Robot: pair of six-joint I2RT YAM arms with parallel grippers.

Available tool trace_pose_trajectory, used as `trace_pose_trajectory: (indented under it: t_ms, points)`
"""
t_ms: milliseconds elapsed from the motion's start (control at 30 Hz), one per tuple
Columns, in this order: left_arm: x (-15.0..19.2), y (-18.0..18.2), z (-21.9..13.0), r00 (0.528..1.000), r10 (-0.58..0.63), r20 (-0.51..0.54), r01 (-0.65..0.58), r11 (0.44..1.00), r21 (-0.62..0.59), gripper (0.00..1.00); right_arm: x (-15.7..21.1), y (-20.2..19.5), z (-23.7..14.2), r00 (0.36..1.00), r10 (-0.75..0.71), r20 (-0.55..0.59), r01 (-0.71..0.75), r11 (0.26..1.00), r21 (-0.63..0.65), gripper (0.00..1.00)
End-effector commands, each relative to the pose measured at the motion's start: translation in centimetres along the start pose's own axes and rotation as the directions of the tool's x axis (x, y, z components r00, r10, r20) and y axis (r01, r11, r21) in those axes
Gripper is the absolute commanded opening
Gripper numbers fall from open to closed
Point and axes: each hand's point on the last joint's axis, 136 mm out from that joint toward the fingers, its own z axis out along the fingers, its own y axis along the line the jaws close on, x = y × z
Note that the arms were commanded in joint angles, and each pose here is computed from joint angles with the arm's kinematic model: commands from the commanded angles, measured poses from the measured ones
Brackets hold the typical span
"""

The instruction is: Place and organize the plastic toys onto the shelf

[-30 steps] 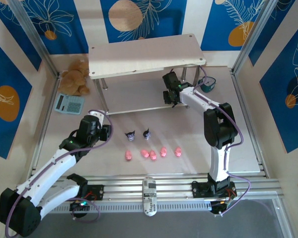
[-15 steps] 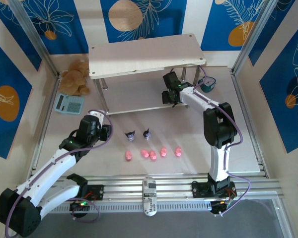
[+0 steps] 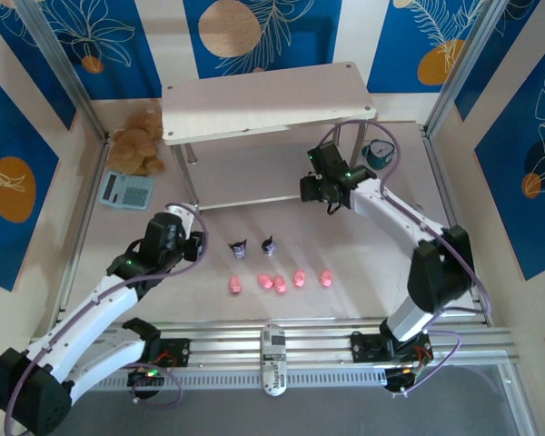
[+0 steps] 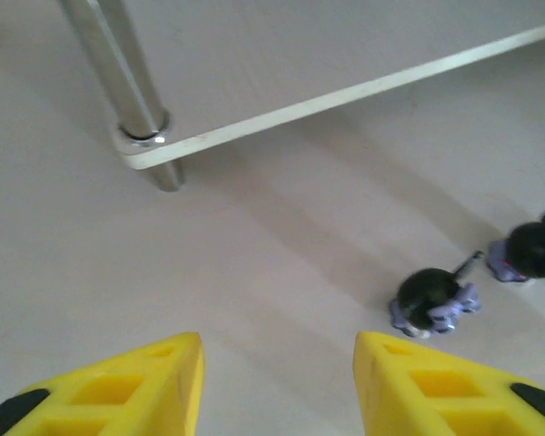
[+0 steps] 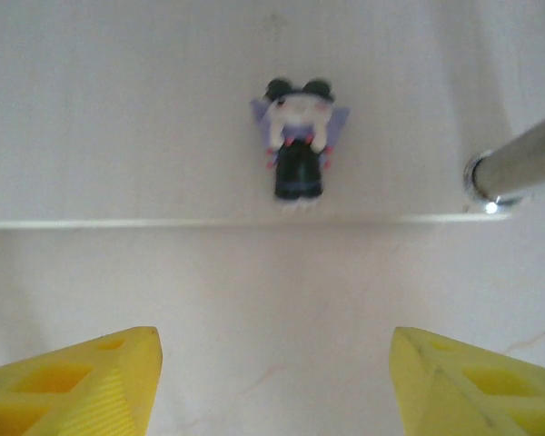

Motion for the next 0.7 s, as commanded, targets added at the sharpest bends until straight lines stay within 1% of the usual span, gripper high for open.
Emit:
trace_pose_trajectory:
  t_ms: [0, 100, 200, 267, 500, 667]
  points:
    - [0.8, -3.2, -0.2, 0.998, 0.054, -0.022, -0.051, 0.991, 0.125, 0.49, 3.9, -0.1, -1.2, 0.994, 0.038, -0.097, -0.041, 0.999, -0.026, 0.68]
    - [1.7, -5.3, 0.3, 0.994, 0.106, -0.032, -0.099, 0.978, 0.185, 0.53, 5.3, 0.1, -1.9, 0.99, 0.057, -0.126, -0.063, 0.997, -0.047, 0.68]
    - [2.2, -6.6, 1.2, 0.994, 0.108, -0.026, -0.099, 0.966, 0.237, 0.55, 5.7, 0.7, -2.5, 0.99, 0.06, -0.129, -0.07, 0.995, -0.075, 0.68]
    - [2.4, -7.1, 1.9, 0.993, 0.114, -0.03, -0.102, 0.961, 0.256, 0.55, 5.5, 1.0, -2.9, 0.991, 0.059, -0.121, -0.07, 0.994, -0.088, 0.68]
    - [4.1, -8.5, 4.3, 0.979, 0.176, -0.101, -0.136, 0.938, 0.32, 0.58, 4.9, 1.2, -4.1, 0.994, 0.062, -0.088, -0.071, 0.991, -0.112, 0.68]
    - [4.3, -8.8, 5.5, 0.977, 0.181, -0.112, -0.137, 0.937, 0.322, 0.6, 5.1, 1.0, -4.4, 0.994, 0.065, -0.082, -0.074, 0.991, -0.112, 0.68]
